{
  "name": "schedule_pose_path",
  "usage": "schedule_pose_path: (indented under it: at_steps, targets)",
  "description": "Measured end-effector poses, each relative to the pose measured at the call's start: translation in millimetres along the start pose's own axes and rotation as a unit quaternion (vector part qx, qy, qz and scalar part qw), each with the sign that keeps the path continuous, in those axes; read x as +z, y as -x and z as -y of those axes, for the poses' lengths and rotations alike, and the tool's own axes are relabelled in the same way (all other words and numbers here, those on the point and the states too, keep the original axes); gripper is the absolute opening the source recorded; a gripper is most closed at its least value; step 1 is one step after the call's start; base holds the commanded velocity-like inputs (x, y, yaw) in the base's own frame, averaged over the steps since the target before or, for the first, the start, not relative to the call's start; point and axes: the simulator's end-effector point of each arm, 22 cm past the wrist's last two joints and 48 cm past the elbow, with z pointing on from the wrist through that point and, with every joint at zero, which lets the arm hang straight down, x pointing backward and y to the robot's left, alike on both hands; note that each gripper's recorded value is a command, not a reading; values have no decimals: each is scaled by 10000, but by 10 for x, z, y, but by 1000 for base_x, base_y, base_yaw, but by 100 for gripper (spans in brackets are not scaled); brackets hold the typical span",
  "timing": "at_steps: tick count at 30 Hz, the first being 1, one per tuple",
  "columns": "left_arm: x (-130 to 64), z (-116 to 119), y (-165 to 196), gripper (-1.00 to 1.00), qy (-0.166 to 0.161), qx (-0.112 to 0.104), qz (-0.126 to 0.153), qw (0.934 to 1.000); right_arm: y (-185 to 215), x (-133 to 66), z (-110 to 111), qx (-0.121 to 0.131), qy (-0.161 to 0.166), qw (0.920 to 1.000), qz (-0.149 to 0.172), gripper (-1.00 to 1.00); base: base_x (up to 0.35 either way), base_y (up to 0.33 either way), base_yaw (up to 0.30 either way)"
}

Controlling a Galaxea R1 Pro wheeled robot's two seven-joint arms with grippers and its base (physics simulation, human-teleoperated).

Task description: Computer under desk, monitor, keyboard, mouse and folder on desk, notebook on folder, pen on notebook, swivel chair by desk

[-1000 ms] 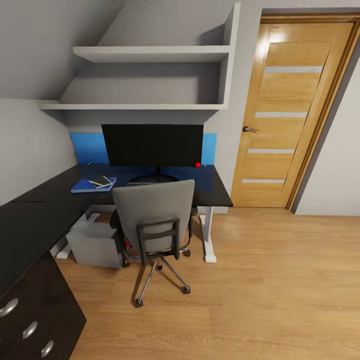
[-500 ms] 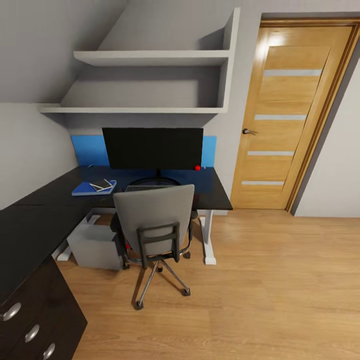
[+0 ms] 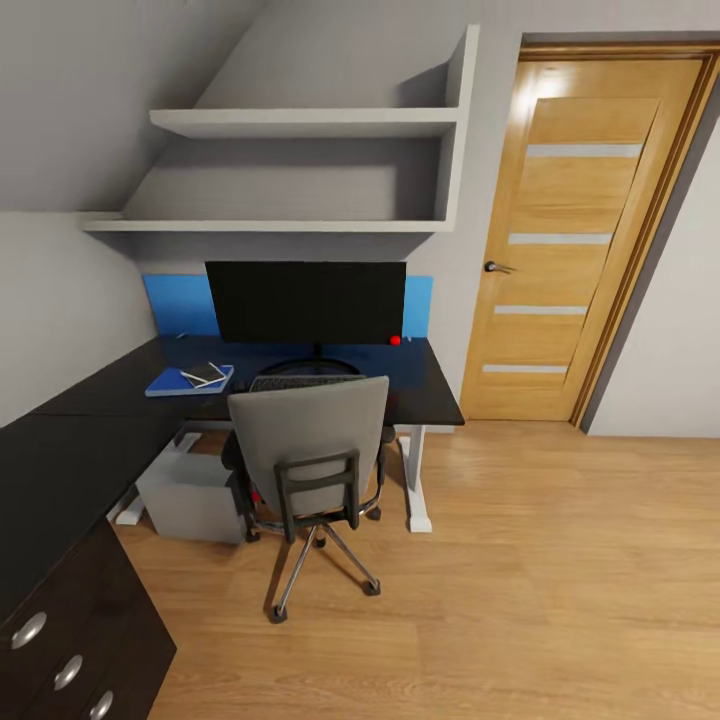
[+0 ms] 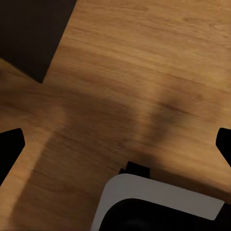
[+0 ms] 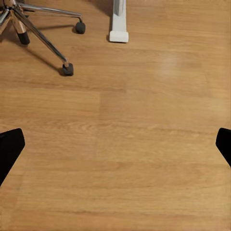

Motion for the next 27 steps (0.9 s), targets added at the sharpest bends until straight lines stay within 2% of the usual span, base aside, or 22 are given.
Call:
schedule_pose_path:
  at_steps: [27]
  targets:
    - [-3,29,-4,100,-25,-32,-8,10000,0,0,0,0,0,10000,0,100,0,0,0]
